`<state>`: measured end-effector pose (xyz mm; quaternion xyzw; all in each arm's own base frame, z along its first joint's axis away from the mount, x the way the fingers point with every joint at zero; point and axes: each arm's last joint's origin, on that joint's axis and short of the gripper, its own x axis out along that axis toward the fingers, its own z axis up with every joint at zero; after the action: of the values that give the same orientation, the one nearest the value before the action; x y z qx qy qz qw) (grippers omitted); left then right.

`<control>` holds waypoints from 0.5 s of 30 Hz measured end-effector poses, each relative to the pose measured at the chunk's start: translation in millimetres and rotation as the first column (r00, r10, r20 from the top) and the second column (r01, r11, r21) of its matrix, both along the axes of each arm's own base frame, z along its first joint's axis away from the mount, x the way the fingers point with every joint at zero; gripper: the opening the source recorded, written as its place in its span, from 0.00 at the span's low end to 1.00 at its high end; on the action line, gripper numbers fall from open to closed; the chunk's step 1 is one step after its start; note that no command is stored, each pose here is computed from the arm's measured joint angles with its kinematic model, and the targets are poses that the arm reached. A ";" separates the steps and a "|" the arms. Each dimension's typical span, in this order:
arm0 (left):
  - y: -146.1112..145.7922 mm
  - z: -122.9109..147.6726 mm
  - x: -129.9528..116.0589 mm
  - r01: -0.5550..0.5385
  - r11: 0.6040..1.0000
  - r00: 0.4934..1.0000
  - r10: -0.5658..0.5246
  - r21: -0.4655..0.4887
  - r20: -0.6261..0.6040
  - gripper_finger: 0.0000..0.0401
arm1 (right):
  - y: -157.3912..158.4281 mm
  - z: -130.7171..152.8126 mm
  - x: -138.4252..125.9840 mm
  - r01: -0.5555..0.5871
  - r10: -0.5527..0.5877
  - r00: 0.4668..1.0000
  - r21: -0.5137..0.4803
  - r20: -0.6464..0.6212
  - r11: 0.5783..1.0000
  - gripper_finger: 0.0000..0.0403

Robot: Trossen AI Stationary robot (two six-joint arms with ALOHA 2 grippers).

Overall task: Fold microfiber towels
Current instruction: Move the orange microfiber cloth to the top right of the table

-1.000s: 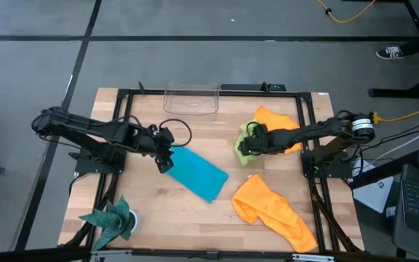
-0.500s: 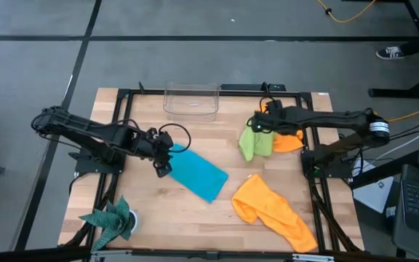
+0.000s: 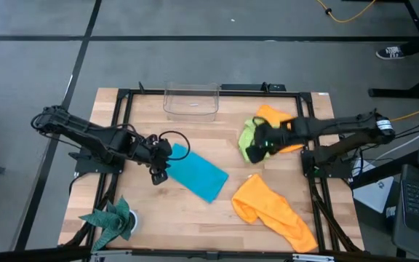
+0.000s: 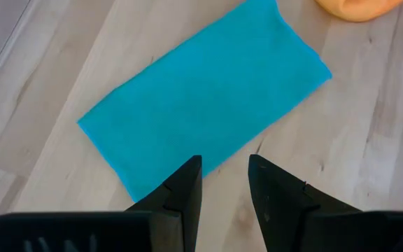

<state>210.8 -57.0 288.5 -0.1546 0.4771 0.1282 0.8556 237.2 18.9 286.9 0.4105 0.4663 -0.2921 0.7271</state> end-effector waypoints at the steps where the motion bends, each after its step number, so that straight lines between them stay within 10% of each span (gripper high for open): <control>1: -0.9 0.0 -0.3 0.004 1.000 1.000 -0.004 0.000 0.000 0.27 | 9.5 -4.0 1.0 0.014 -0.015 1.000 0.025 0.006 1.000 0.58; 9: -3.5 -0.2 -1.0 0.018 1.000 1.000 -0.018 0.001 0.000 0.27 | 97.3 -44.6 -2.0 -0.142 0.160 0.986 0.302 -0.036 0.943 0.58; 15: -3.4 -0.1 -0.8 0.018 1.000 1.000 -0.018 0.001 0.001 0.27 | 135.2 -76.3 -11.0 0.002 0.067 0.979 0.334 -0.195 0.943 0.58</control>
<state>209.9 -60.5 288.4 -0.1499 0.4778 0.1208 0.8571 226.2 154.1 210.6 0.4875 0.5874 -0.2377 0.6006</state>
